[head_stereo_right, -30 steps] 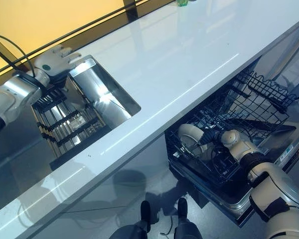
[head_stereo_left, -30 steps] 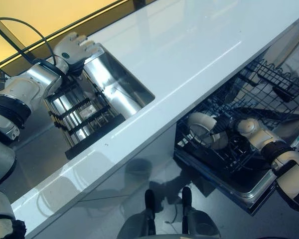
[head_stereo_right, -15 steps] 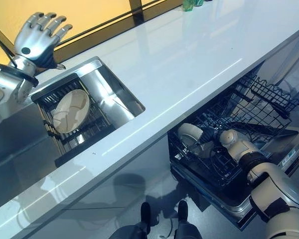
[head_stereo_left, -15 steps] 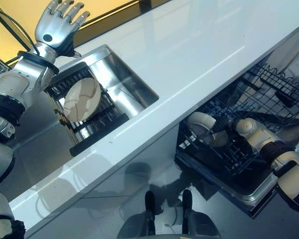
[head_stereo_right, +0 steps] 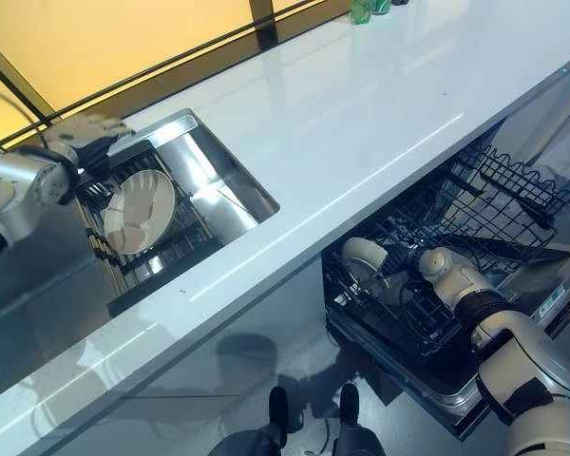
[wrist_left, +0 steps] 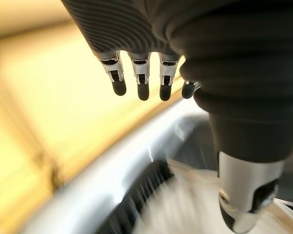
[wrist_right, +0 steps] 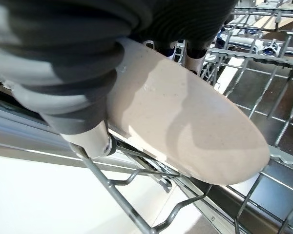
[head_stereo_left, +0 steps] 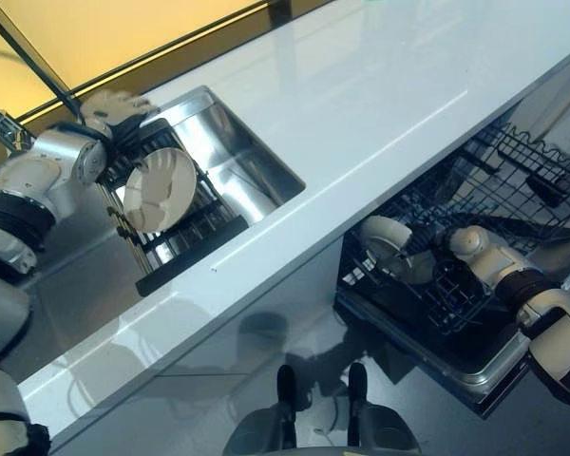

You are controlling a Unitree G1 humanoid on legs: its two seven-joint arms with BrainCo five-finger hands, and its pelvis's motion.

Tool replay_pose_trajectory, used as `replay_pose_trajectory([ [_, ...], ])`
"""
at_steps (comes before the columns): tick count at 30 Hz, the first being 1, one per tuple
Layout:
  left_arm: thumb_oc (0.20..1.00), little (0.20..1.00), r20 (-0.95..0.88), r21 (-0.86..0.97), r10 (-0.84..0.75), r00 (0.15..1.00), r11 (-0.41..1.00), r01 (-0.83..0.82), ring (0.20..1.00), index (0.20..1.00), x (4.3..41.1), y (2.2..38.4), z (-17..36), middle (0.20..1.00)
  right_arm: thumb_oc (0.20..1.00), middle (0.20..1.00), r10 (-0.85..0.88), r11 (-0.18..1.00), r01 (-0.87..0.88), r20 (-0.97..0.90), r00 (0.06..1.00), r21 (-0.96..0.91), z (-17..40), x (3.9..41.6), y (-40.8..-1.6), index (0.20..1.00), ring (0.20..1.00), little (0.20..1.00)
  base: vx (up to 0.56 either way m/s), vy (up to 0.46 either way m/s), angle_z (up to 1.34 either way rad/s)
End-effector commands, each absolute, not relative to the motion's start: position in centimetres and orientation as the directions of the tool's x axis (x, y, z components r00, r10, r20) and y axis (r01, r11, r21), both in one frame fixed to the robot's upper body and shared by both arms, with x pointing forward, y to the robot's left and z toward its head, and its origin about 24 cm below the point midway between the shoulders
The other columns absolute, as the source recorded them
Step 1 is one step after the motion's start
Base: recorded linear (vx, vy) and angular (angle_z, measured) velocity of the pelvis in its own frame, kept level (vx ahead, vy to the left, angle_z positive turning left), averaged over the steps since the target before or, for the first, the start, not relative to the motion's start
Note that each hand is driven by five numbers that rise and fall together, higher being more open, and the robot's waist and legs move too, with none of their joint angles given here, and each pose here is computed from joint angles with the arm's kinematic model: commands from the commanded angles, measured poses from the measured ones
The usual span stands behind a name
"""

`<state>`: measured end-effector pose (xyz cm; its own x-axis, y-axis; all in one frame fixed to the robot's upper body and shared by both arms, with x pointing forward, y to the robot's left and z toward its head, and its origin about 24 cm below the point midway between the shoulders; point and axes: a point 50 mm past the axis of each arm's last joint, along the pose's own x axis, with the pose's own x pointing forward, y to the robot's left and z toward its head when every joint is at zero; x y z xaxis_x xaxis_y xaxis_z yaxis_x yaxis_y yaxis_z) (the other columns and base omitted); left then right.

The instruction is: Pick up plates and place into dishwasher.

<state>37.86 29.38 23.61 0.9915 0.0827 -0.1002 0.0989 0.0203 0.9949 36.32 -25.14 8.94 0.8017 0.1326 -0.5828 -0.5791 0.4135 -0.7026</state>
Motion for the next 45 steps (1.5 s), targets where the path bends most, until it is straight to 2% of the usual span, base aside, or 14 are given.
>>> replay_pose_trajectory([
  [1, 1.0, 1.0, -0.052, 0.979, 0.112, 0.992, 0.2, 0.029, 1.0, 1.0, 37.8, 30.5, 26.2, 1.0, 0.2, 0.2, 0.135, 0.403, -0.49, -0.479, 0.867, -0.774, 11.9, 37.3, -25.0, 0.2, 0.2, 0.2, 0.0, 0.0, 0.0],
  [2, 1.0, 1.0, -0.057, 0.976, 0.109, 0.992, 0.216, 0.032, 1.0, 1.0, 37.8, 30.5, 26.0, 1.0, 0.2, 0.2, 0.129, 0.4, -0.483, -0.474, 0.871, -0.779, 11.8, 37.3, -25.1, 0.2, 0.2, 0.2, 0.0, 0.0, 0.0],
  [3, 1.0, 1.0, -0.056, 0.968, 0.114, 0.992, 0.249, 0.026, 1.0, 1.0, 37.7, 30.6, 25.3, 1.0, 0.385, 0.385, 0.108, 0.411, -0.454, -0.452, 0.886, -0.791, 11.7, 37.2, -25.2, 0.385, 0.385, 0.385, 0.0, 0.0, 0.0],
  [4, 1.0, 1.0, -0.053, 0.961, 0.11, 0.993, 0.275, 0.021, 1.0, 1.0, 37.7, 30.6, 24.6, 1.0, 1.0, 1.0, 0.095, 0.437, -0.434, -0.439, 0.893, -0.788, 11.5, 37.1, -25.4, 1.0, 1.0, 1.0, 0.0, 0.0, 0.0],
  [8, 1.0, 1.0, -0.041, 0.932, 0.104, 0.994, 0.363, 0.0, 1.0, 1.0, 37.6, 30.4, 22.0, 1.0, 1.0, 1.0, 0.07, 0.501, -0.422, -0.45, 0.89, -0.756, 10.5, 36.8, -25.7, 1.0, 1.0, 1.0, 0.0, 0.0, 0.0],
  [15, 1.0, 1.0, 0.072, 0.929, 0.131, 0.989, 0.351, -0.114, 1.0, 1.0, 36.7, 30.8, 20.4, 1.0, 1.0, 1.0, 0.067, 0.603, -0.388, -0.44, 0.895, -0.697, 9.9, 35.7, -26.4, 1.0, 1.0, 1.0, 0.0, 0.0, 0.0],
  [20, 1.0, 1.0, 0.109, 0.92, 0.192, 0.975, 0.353, -0.173, 1.0, 1.0, 35.6, 31.9, 19.3, 1.0, 1.0, 1.0, 0.048, 0.638, -0.298, -0.349, 0.936, -0.71, 11.1, 34.7, -27.1, 1.0, 1.0, 1.0, 0.0, 0.0, 0.0],
  [25, 1.0, 1.0, 0.128, 0.918, 0.274, 0.953, 0.331, -0.218, 1.0, 1.0, 33.9, 33.3, 17.2, 1.0, 1.0, 1.0, 0.038, 0.645, -0.149, -0.163, 0.986, -0.75, 13.7, 33.3, -27.6, 1.0, 1.0, 1.0, 0.0, 0.0, 0.0],
  [27, 1.0, 1.0, 0.135, 0.913, 0.305, 0.943, 0.332, -0.238, 1.0, 1.0, 33.3, 33.7, 16.1, 1.0, 1.0, 1.0, 0.048, 0.652, -0.058, -0.035, 0.998, -0.756, 15.2, 32.6, -27.2, 1.0, 1.0, 1.0, 0.0, 0.0, 0.0],
  [31, 1.0, 1.0, 0.11, 0.919, 0.354, 0.929, 0.32, -0.231, 1.0, 1.0, 32.5, 34.3, 13.9, 1.0, 1.0, 1.0, 0.074, 0.676, 0.075, 0.169, 0.983, -0.733, 17.4, 30.9, -26.2, 1.0, 1.0, 1.0, 0.0, 0.009, -0.04],
  [35, 1.0, 1.0, 0.085, 0.92, 0.377, 0.922, 0.326, -0.218, 1.0, 1.0, 32.2, 34.3, 12.6, 1.0, 1.0, 1.0, 0.075, 0.694, 0.142, 0.267, 0.961, -0.706, 18.2, 29.9, -26.1, 1.0, 1.0, 1.0, 0.0, 0.018, -0.1],
  [40, 1.0, 1.0, 0.115, 0.935, 0.404, 0.907, 0.265, -0.236, 1.0, 1.0, 32.1, 34.4, 12.0, 1.0, 1.0, 1.0, 0.082, 0.683, 0.181, 0.32, 0.944, -0.708, 18.4, 29.2, -26.3, 1.0, 1.0, 1.0, 0.01, 0.007, -0.07],
  [45, 1.0, 1.0, 0.205, 0.955, 0.413, 0.887, 0.116, -0.274, 1.0, 1.0, 33.0, 34.7, 13.3, 1.0, 1.0, 1.0, 0.119, 0.691, 0.169, 0.341, 0.932, -0.703, 18.7, 29.8, -25.6, 1.0, 1.0, 1.0, -0.02, -0.009, -0.06],
])
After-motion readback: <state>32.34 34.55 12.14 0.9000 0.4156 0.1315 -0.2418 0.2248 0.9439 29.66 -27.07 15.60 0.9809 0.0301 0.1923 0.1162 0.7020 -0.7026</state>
